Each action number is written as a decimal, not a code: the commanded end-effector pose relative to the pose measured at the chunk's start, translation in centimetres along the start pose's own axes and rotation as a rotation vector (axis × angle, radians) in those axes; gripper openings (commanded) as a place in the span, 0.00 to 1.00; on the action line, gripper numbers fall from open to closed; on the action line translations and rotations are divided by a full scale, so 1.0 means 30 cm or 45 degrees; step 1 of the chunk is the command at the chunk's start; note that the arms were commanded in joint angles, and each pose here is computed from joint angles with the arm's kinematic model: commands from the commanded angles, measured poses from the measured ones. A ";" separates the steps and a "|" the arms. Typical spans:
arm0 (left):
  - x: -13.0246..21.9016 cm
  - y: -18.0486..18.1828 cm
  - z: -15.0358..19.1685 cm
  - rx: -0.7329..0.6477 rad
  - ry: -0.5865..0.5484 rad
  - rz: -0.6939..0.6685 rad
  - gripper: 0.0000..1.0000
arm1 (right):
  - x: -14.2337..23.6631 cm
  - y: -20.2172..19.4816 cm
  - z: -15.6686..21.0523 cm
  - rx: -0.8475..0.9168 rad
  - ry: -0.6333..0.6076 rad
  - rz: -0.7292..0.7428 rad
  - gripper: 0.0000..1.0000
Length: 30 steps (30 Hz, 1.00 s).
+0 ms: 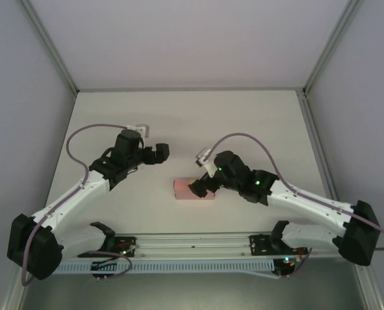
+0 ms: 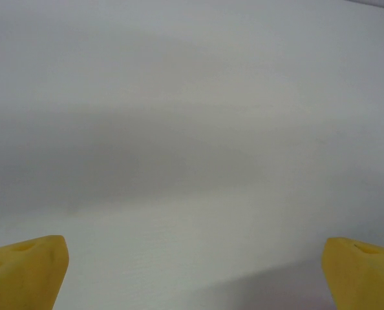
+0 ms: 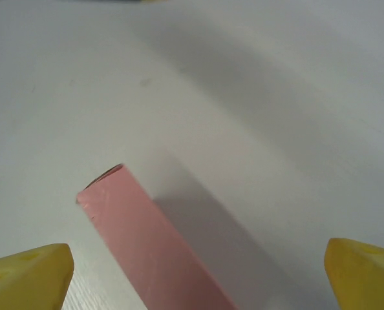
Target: Assemble paper box
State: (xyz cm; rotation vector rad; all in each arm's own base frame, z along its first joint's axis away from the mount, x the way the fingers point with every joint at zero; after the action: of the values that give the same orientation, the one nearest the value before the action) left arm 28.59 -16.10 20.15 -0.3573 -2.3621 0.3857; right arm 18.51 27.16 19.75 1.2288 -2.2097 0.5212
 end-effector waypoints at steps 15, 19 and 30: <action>0.050 0.167 -0.037 0.014 -0.090 -0.255 1.00 | -0.212 0.046 0.169 0.773 0.770 -0.361 0.92; 0.048 0.160 -0.035 0.000 -0.081 -0.237 1.00 | -0.243 0.057 0.198 0.815 0.830 -0.334 0.82; 0.068 0.151 -0.044 -0.007 -0.101 -0.217 1.00 | -0.270 -0.024 0.153 0.933 0.906 -0.039 0.43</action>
State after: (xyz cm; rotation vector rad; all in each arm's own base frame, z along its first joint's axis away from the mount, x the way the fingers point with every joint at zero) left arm 29.08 -11.49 20.61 -0.1487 -2.4405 0.3462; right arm 19.81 29.60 9.84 1.2465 -1.3626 1.4573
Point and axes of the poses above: each hand's point on the last joint's axis, 136 mm out from that joint toward the fingers, its own x axis back along the fingers, its own y axis along the line the jaws close on, z = x × y, the point moved 3 cm from there along x, back along the fingers, and after that the axes turned 5 degrees about x, right-handed, at the moved point
